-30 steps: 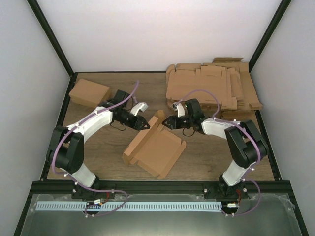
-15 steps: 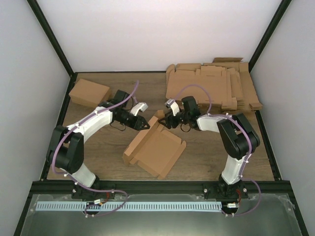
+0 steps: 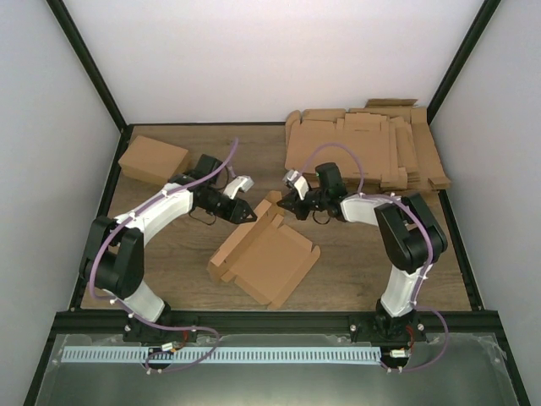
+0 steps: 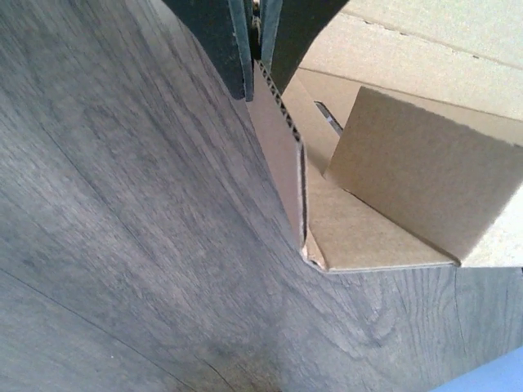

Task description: Fold the paper box

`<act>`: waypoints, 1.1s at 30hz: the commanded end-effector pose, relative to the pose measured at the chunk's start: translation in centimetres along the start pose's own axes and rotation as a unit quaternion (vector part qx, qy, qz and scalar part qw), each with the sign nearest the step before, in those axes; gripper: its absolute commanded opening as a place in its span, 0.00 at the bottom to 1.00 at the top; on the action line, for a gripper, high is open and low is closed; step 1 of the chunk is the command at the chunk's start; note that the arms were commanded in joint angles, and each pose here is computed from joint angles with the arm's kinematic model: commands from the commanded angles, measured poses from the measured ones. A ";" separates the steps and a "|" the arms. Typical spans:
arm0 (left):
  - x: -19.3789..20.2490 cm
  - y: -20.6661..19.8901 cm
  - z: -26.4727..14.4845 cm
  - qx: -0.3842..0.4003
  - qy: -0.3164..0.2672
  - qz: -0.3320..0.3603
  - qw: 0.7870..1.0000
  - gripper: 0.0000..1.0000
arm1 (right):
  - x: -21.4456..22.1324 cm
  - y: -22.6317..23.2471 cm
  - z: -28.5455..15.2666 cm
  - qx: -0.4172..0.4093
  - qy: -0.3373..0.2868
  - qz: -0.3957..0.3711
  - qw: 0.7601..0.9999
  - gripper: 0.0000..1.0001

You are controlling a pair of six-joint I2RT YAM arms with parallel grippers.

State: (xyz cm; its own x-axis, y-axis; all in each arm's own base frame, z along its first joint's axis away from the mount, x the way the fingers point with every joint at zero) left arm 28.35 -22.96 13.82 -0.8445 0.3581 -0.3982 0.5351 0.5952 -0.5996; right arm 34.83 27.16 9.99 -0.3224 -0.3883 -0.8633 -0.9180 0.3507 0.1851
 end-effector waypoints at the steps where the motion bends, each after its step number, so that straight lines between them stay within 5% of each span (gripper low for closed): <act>1: 1.6 2.8 1.1 -0.054 0.031 -0.019 0.998 0.30 | -2.3 2.2 -1.4 -0.017 -0.031 0.003 0.999 0.01; 17: 2.3 0.5 1.4 -0.013 0.028 -0.018 0.999 0.29 | -0.2 8.1 -0.3 0.116 -0.029 0.042 0.992 0.04; 33: 2.2 -0.4 1.0 -0.055 -0.002 -0.025 0.998 0.28 | -1.4 10.9 -1.5 0.124 -0.065 0.104 0.985 0.08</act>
State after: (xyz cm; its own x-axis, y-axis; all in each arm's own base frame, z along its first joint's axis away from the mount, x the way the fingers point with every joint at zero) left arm 24.34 -23.53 13.66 -0.8765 0.3559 -0.3241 0.4810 0.6202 -0.6196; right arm 27.51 27.22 10.21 -0.4887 -0.2380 -0.8394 -0.6513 0.7397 0.1695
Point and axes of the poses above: each gripper's point midway between its finger pads, its own z axis out along the fingers, its own y axis along the line the jaws close on, x = y × z, the point moved 2 cm from there along -z, back along the fingers, and after that the axes turned 2 degrees about -z, right-handed, at the moved point
